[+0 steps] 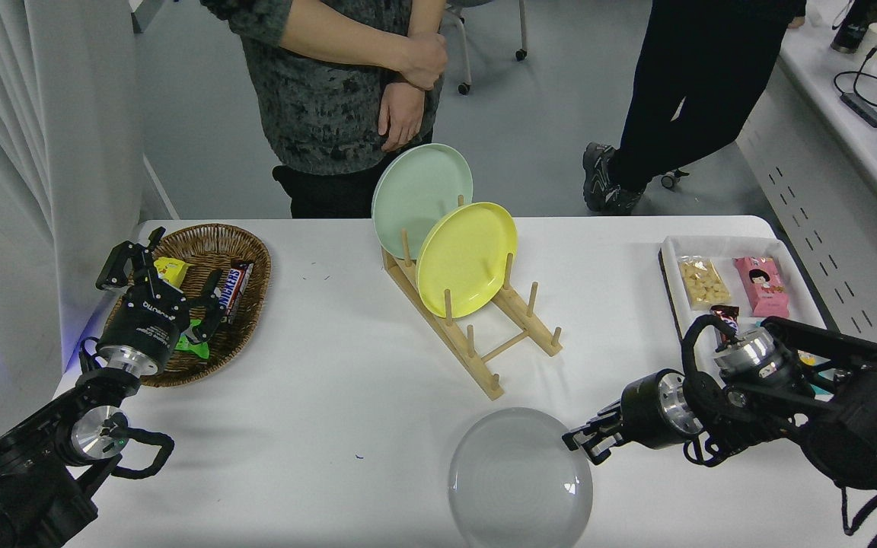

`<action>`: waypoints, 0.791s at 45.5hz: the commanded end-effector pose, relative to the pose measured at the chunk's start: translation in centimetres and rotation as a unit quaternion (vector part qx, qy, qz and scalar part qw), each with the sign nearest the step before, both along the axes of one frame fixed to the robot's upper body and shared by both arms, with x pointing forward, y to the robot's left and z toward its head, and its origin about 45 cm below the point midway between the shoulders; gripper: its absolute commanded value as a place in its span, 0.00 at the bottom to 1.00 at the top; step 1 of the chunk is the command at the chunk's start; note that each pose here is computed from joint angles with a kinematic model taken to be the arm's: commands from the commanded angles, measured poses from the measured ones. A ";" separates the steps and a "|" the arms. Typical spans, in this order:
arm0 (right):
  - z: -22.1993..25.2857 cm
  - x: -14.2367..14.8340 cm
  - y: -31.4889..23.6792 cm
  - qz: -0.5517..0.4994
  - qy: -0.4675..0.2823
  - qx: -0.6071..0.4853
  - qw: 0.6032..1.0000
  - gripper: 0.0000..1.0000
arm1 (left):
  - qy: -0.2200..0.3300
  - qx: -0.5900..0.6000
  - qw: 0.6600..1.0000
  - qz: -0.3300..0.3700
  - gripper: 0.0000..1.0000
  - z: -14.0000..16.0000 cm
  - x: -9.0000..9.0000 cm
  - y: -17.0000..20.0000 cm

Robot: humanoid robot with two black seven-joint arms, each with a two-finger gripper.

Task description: Place the plate on the table

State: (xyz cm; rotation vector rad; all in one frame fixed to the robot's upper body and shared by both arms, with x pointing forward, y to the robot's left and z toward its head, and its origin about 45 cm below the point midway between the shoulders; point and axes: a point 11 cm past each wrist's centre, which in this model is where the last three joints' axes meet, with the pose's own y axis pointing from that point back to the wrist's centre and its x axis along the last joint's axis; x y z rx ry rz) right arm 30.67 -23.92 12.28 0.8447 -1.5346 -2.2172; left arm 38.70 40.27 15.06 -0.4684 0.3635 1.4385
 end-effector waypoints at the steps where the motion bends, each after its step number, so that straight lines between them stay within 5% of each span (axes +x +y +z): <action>1: -1.2 -0.9 -1.8 -0.020 0.021 -0.017 0.999 0.00 | 0.000 0.000 1.000 0.000 0.98 0.0 0.0 0.0; 34: -0.1 2.1 -3.0 -0.041 -0.013 -0.038 0.998 0.00 | 0.001 0.000 1.000 -0.001 0.98 0.0 0.0 0.0; 35: -0.2 2.2 -3.2 -0.040 -0.015 -0.042 0.998 0.33 | 0.000 0.000 1.000 0.000 0.98 0.0 0.0 0.0; 36: -0.2 2.2 -3.2 -0.039 -0.015 -0.044 0.998 0.49 | 0.001 0.000 1.000 0.000 0.98 0.0 0.0 0.0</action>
